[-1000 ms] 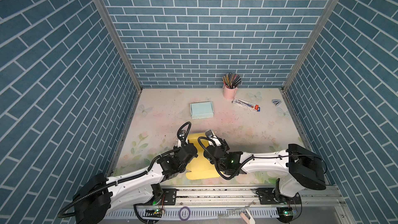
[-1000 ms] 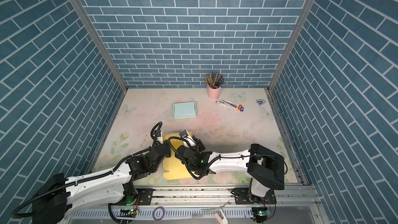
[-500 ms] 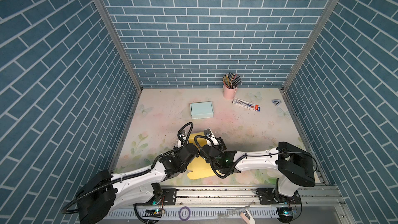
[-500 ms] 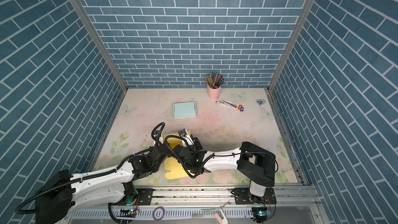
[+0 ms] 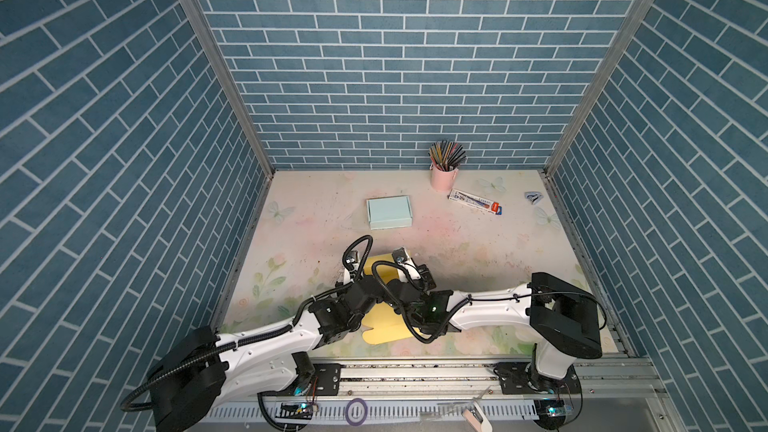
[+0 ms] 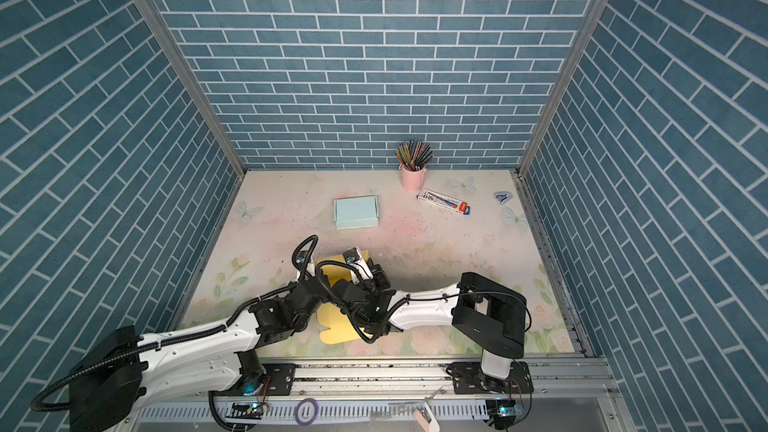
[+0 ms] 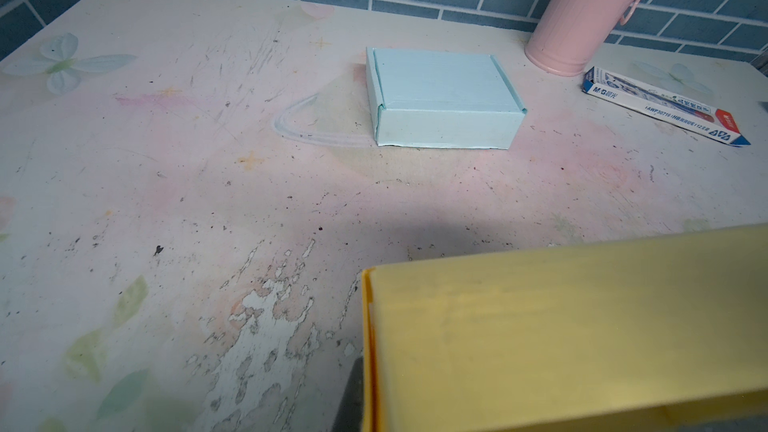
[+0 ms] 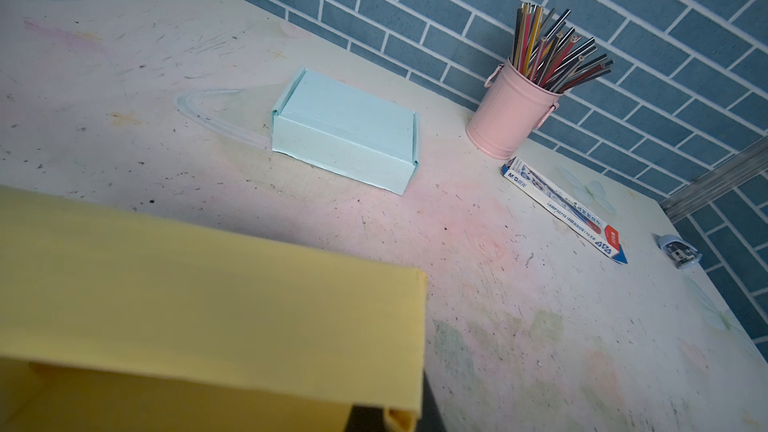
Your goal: Fold the paper box
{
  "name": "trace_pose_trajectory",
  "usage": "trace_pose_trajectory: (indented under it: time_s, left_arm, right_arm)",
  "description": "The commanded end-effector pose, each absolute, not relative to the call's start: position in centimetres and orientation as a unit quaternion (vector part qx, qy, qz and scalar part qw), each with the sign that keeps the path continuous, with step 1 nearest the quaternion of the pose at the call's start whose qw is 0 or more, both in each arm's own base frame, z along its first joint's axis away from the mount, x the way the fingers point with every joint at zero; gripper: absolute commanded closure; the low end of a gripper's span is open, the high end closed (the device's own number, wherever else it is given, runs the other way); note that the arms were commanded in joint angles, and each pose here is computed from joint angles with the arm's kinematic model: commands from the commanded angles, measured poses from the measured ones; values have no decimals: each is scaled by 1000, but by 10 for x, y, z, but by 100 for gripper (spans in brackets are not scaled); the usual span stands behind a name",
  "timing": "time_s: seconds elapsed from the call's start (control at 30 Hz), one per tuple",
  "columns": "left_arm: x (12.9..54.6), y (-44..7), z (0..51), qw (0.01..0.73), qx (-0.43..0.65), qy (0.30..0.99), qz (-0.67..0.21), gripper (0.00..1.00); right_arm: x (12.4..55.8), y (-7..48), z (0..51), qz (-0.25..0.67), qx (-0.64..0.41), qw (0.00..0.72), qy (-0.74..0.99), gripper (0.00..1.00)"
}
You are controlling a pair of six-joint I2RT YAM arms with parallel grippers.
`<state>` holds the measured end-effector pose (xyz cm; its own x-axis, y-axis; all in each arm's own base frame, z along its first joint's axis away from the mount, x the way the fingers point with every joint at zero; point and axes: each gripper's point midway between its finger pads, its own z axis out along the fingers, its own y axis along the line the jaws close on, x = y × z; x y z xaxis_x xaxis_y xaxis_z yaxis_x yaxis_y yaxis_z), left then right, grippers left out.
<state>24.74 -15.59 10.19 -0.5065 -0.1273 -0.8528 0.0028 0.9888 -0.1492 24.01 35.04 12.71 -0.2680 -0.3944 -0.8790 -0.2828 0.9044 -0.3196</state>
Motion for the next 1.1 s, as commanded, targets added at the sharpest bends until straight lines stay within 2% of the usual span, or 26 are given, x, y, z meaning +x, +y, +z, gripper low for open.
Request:
trace_pose_trajectory:
  time_s: [0.0, 0.1, 0.27, 0.57, 0.9, 1.07]
  left_arm:
    - [246, -163, 107, 499, -29, 863, -73, 98]
    - [246, -163, 106, 499, -29, 863, -72, 98]
    - [246, -161, 107, 500, -31, 863, -70, 98]
    - [246, -161, 105, 498, -34, 863, -71, 98]
    - [246, -160, 107, 500, -38, 862, -74, 98]
    - [246, -160, 106, 500, -38, 862, -73, 98]
  right_arm:
    - [239, 355, 128, -78, -238, 570, 783, 98]
    - [234, 358, 128, -61, -240, 575, 780, 79]
    - [228, 349, 118, -51, -234, 571, 785, 62]
    - [224, 339, 103, -33, -214, 559, 800, 61]
    - [229, 329, 90, -49, -202, 549, 810, 82]
    - [235, 329, 84, -65, -209, 543, 811, 98]
